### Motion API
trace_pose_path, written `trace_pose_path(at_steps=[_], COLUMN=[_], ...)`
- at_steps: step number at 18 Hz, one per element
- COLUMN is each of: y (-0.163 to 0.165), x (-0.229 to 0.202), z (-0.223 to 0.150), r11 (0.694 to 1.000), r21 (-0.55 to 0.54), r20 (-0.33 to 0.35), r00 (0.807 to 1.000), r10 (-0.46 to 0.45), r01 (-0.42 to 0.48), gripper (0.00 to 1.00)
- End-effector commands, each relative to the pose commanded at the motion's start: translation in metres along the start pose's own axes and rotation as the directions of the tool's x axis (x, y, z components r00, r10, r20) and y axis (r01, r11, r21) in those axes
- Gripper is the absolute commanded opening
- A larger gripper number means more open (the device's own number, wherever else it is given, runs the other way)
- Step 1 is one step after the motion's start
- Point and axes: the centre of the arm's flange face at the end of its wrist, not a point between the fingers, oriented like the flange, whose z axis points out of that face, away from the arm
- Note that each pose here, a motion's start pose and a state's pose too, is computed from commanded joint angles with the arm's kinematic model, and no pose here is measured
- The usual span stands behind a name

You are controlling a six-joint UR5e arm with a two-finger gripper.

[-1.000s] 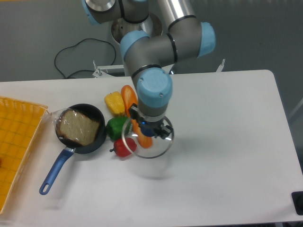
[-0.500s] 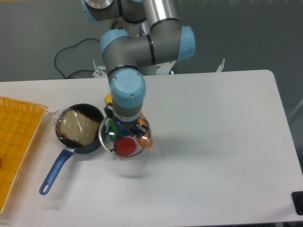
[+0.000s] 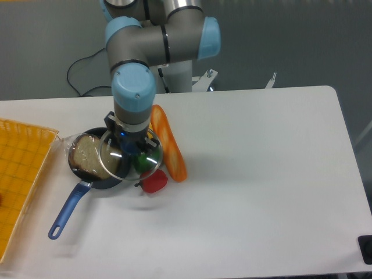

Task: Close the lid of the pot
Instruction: 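Position the glass lid above the pan rim and lower it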

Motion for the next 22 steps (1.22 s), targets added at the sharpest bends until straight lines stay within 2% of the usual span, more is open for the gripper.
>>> trace_pose_path(at_steps=[5,7,22], y=[-0.008,-0.008,-0.014], x=[0.018,0.021,0.045], z=[0.004,0.008,0.025], r11=[1.000,1.000,0.999], r21=[0.012,0.005,0.005], r20=[-0.026,-0.030,-0.069], r00=[1.000,0.999,0.996], r10=[0.008,-0.017,-0.047], r01=[-0.008,0.018,0.048], gripper=[0.25,0.25,0.25])
